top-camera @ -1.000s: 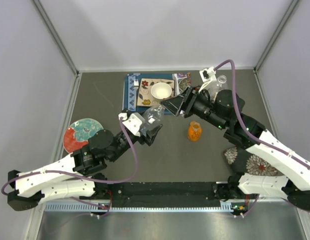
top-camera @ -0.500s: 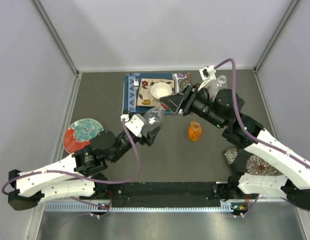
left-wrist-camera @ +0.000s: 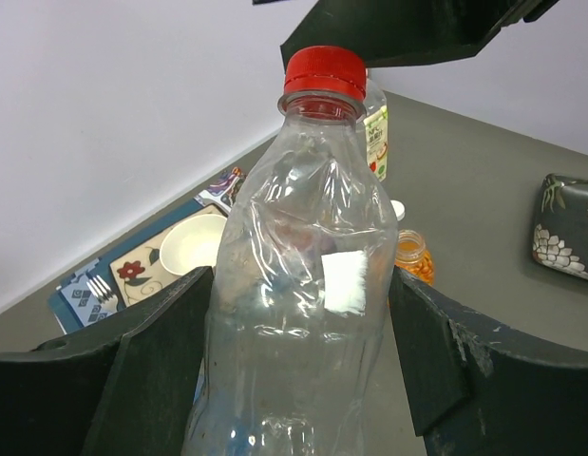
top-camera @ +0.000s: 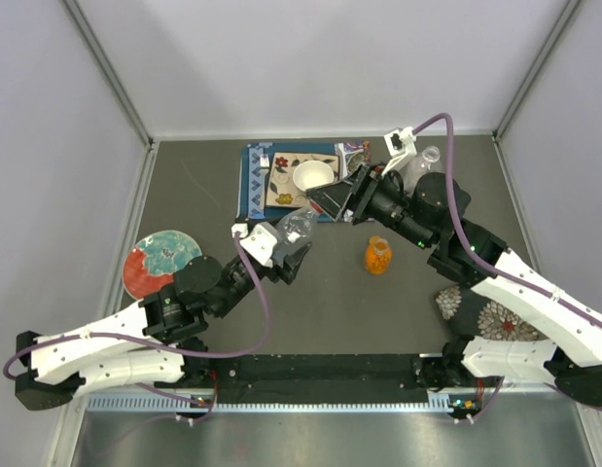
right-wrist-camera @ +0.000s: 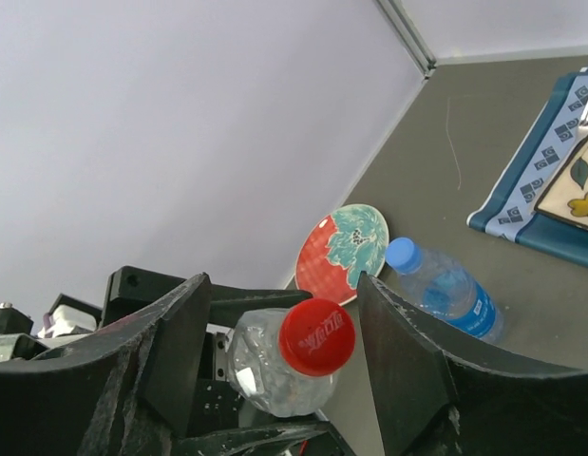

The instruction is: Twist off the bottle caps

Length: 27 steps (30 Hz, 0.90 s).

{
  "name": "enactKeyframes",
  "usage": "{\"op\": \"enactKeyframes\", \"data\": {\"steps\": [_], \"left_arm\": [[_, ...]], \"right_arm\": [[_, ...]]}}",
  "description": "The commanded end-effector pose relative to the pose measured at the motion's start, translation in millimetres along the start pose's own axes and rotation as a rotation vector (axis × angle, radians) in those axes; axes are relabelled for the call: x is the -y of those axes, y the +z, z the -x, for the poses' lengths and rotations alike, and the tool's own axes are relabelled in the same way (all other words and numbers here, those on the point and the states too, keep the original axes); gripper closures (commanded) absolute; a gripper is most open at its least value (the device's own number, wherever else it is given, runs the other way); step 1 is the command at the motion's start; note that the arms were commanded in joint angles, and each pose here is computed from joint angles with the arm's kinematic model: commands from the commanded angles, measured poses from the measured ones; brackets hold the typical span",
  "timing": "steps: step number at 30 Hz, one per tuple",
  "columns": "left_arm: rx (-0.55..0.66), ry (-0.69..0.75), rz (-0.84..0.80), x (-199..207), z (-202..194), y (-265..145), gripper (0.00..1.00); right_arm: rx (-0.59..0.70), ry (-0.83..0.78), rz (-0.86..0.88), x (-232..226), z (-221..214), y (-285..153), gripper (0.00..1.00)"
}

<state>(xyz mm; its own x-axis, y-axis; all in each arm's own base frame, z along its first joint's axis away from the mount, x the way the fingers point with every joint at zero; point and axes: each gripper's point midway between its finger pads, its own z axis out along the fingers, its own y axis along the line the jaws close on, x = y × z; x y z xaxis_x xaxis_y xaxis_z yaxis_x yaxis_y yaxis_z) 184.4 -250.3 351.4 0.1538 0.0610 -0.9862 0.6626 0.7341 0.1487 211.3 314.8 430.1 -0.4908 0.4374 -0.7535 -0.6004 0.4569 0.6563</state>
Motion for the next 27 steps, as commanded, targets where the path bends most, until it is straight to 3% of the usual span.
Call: {"op": "enactKeyframes", "data": {"steps": [1, 14, 22, 27], "left_arm": [[0.079, -0.029, 0.039, -9.3, 19.8, -2.7, 0.62], [0.084, -0.031, 0.043, -10.5, 21.5, -3.4, 0.62], [0.089, -0.027, 0.049, -12.5, 22.6, -4.6, 0.62], [0.092, -0.029, 0.045, -11.3, 22.4, -4.5, 0.62]], "right_arm": [[0.041, 0.000, -0.005, -0.7, 9.1, -3.7, 0.36], [0.001, 0.000, 0.004, -0.2, -1.1, 4.2, 0.43], [0.003, 0.006, -0.052, 15.1, -7.1, 3.3, 0.30], [-0.004, 0.002, -0.049, 14.9, -8.9, 4.9, 0.36]]}}
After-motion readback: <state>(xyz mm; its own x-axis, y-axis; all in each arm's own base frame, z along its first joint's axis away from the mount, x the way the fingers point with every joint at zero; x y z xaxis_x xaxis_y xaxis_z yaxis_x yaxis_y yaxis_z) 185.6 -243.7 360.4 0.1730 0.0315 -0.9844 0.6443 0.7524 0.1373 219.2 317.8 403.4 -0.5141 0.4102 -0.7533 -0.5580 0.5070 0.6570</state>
